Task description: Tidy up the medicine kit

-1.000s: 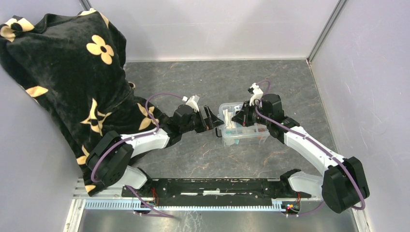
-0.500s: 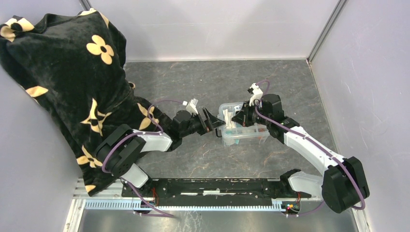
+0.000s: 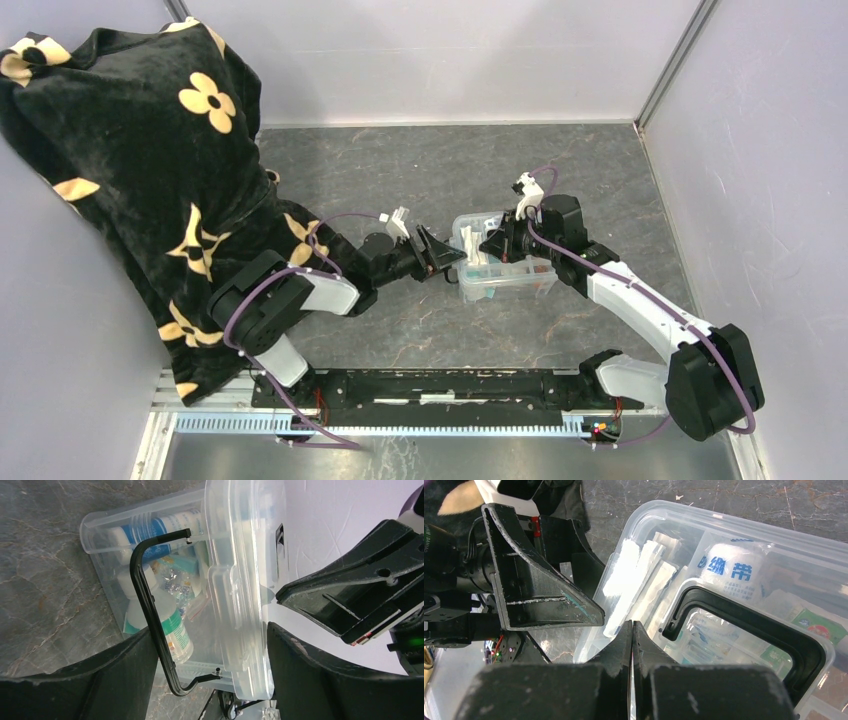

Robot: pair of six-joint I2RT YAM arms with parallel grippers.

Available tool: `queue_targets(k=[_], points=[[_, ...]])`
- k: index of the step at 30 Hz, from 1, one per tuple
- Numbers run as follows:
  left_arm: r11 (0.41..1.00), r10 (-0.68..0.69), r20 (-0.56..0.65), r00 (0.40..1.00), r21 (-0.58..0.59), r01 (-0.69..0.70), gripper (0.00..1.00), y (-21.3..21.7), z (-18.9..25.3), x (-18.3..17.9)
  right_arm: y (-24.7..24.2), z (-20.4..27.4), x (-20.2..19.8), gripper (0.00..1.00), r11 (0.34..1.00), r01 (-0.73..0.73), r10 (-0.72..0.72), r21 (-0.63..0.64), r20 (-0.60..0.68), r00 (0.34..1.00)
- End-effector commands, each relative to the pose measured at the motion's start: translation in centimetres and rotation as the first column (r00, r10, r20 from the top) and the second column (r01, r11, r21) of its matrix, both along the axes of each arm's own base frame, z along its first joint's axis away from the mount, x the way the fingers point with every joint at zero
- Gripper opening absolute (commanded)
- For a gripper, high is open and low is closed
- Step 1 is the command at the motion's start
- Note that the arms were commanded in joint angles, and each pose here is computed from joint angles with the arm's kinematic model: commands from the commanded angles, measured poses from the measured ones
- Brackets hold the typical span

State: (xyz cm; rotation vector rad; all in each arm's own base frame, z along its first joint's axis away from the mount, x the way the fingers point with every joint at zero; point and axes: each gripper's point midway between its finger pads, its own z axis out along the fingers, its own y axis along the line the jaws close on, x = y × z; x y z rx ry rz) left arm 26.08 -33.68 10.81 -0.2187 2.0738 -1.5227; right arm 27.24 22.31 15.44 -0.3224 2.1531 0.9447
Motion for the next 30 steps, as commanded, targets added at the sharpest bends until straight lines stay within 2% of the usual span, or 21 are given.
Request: queue_targets(k=[1,12,20,30], points=[[0.980,0.063,-0.045,0.997,0.190,-0.054,0.76,1.9,-3.3,0.3,0.2,1.0,0.0,0.01,1.000,-0.003,0.002,0.017,0.029,1.000],[0.942,0.102,-0.036,0.994,0.325,-0.084,0.59,2.6,-3.8,0.9,0.1,0.8,-0.1,0.01,1.000,-0.003,0.003,0.012,0.025,1.000],[0.851,0.145,0.018,0.989,0.508,-0.134,0.48,3.9,-4.0,1.5,0.3,1.0,-0.1,0.01,1.000,-0.010,0.010,0.016,0.027,1.000],[0.773,0.168,0.055,0.984,0.612,-0.166,0.36,4.7,-3.8,1.8,0.1,0.7,-0.2,0.01,1.000,-0.004,0.004,0.015,0.020,1.000]])
